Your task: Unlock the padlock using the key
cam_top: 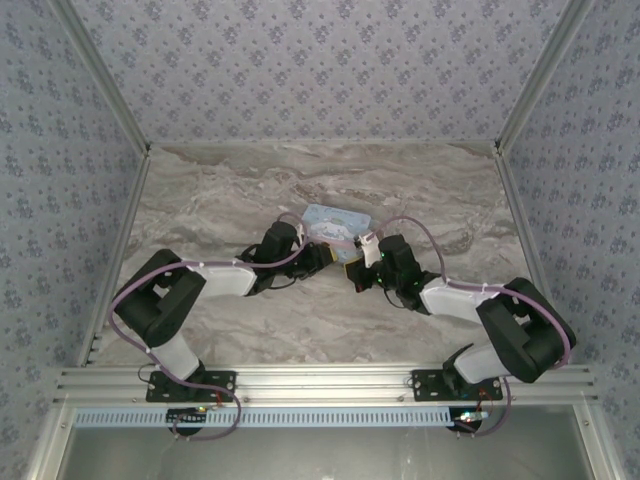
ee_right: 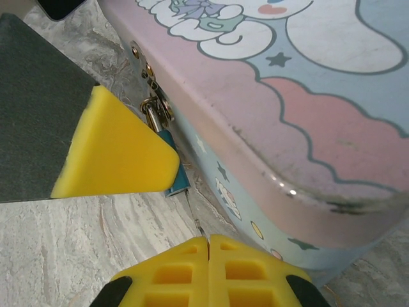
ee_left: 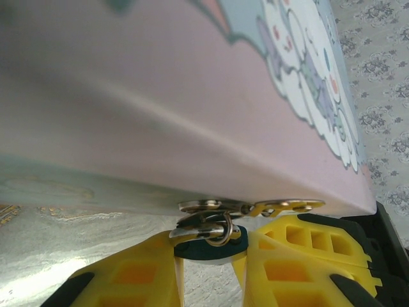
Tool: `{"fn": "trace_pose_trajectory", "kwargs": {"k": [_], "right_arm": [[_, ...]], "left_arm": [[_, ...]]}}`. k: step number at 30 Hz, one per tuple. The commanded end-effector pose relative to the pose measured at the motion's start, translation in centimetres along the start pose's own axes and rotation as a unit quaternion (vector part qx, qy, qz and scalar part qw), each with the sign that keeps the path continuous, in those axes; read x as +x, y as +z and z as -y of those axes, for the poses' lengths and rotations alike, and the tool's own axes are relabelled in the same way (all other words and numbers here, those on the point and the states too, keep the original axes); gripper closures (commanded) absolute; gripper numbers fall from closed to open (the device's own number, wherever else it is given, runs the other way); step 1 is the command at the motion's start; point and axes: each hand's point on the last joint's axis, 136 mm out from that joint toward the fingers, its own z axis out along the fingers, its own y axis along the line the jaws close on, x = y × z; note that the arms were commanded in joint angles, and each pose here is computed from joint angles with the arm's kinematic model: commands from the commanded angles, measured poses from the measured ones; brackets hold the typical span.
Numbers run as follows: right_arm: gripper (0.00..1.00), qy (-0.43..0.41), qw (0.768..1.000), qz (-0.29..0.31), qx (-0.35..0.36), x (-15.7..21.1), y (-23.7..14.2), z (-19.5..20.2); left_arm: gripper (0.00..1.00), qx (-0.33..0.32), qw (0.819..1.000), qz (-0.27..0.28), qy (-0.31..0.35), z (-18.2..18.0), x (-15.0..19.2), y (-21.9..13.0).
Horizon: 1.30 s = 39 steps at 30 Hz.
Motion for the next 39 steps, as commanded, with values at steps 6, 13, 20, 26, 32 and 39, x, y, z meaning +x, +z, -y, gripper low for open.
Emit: {"fn": "trace_pose_trajectory", "kwargs": {"k": [6, 13, 20, 26, 32, 39], "right_arm": [[1.0, 0.006, 0.999, 0.034, 0.015, -0.3, -1.6, 0.6], [1.0, 0.012, 0.999, 0.039, 0.01, 0.2, -2.4, 0.6], [1.0, 0.011, 0.998, 0.052, -0.03, -0.4, -3.1, -1.0], [1.0, 0.005, 0.997, 0.052, -0.048, -1.0, -3.1, -1.8], [1.0, 0.008, 0.998, 0.04, -0.047, -0.5, -2.5, -1.7], [1.0, 0.003, 0.998, 0.032, -0.055, -0.6, -1.8, -2.2]], "left_arm": [[0.77, 0.051, 0.998, -0.011, 0.019, 4.1, 0.4, -1.2], [0.77, 0.045, 0.999, -0.006, 0.011, 4.1, 0.2, -1.4], [0.77, 0.043, 0.999, -0.009, 0.007, 3.9, 0.2, -1.3], [0.77, 0.048, 0.999, -0.015, 0.008, 4.2, 0.3, -1.3], [0.77, 0.047, 0.999, -0.016, 0.007, 4.1, 0.4, -1.3], [0.77, 0.049, 0.999, -0.015, 0.007, 4.2, 0.4, -1.3]]}}
